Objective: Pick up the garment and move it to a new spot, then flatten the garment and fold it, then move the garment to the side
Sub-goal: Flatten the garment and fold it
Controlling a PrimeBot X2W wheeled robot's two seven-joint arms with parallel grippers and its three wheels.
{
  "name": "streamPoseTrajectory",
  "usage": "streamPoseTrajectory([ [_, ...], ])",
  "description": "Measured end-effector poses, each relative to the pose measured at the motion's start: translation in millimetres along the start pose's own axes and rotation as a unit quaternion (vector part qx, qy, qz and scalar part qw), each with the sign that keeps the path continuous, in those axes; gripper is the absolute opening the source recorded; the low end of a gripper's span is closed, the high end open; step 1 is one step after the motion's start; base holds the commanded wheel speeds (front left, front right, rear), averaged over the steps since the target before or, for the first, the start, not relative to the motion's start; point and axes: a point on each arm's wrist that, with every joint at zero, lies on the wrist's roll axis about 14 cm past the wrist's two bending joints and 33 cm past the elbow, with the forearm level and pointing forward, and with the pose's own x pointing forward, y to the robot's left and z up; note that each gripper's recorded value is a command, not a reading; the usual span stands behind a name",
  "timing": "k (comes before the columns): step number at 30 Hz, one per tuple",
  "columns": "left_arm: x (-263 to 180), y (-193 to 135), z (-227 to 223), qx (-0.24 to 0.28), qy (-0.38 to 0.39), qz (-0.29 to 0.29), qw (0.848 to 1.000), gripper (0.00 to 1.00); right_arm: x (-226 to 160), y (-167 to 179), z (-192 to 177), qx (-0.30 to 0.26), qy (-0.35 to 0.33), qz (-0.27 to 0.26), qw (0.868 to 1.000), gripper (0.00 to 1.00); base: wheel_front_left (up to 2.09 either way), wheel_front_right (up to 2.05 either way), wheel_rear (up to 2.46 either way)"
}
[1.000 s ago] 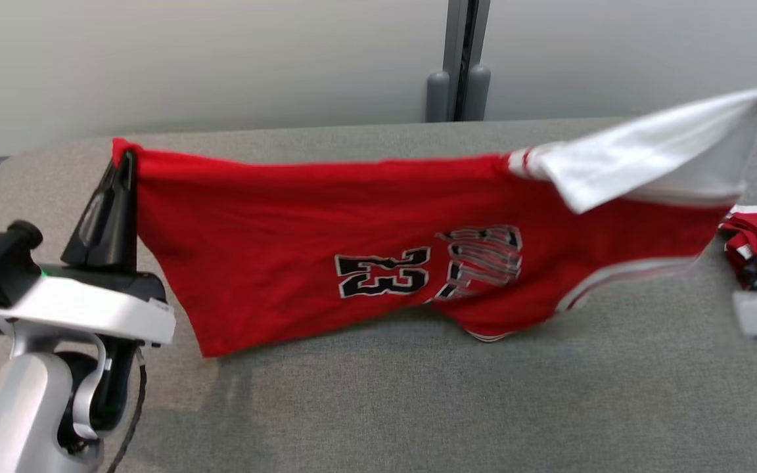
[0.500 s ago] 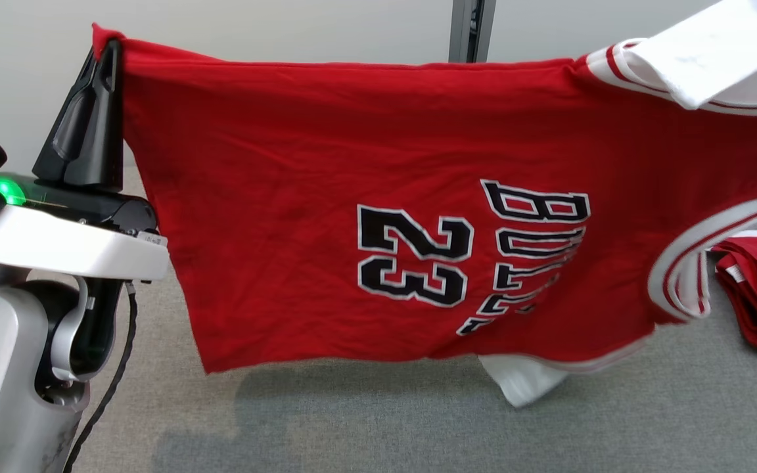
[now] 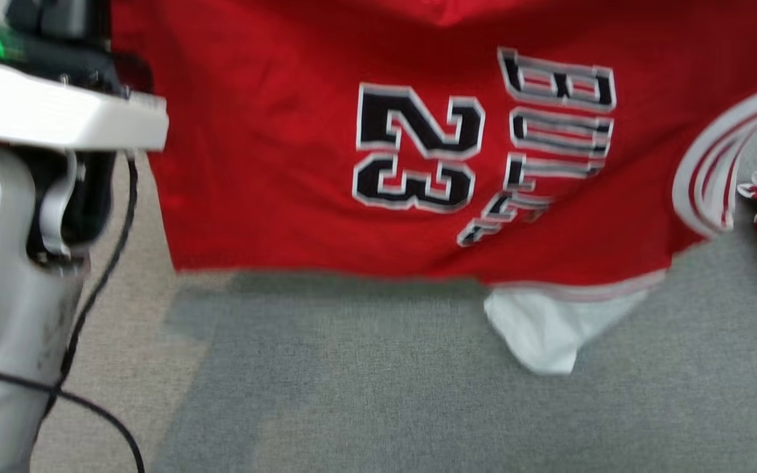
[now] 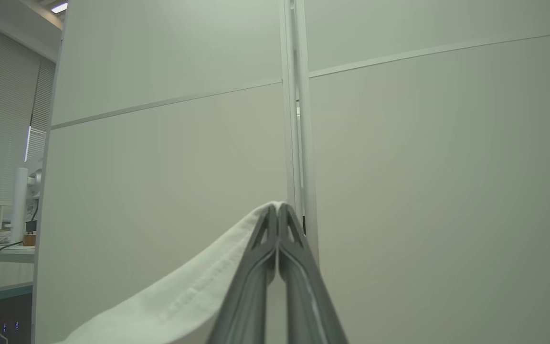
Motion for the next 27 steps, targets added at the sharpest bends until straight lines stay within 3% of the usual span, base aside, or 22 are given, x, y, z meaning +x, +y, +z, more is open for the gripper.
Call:
streamPoseTrajectory([
  [6,63,6,-34,-0.007,-0.009,-0.017,1.0,0.0,65,-3,-38,0.02,-0.001,0.012,1.0,0.0,0.0,0.0,0.0],
  [13,96,23,-80,-0.019,0.032,-0.001,0.999,0.0,110,5,-73,0.056,0.001,0.016,0.998,0.0,0.0,0.0,0.0],
  [19,102,31,-94,-0.026,0.059,0.014,0.998,0.0,116,6,-98,0.082,0.027,-0.001,0.996,0.0,0.0,0.0,0.0],
  [27,63,49,-184,-0.079,0.181,0.069,0.978,0.0,63,11,-210,0.109,0.181,-0.034,0.977,0.0,0.0,0.0,0.0],
])
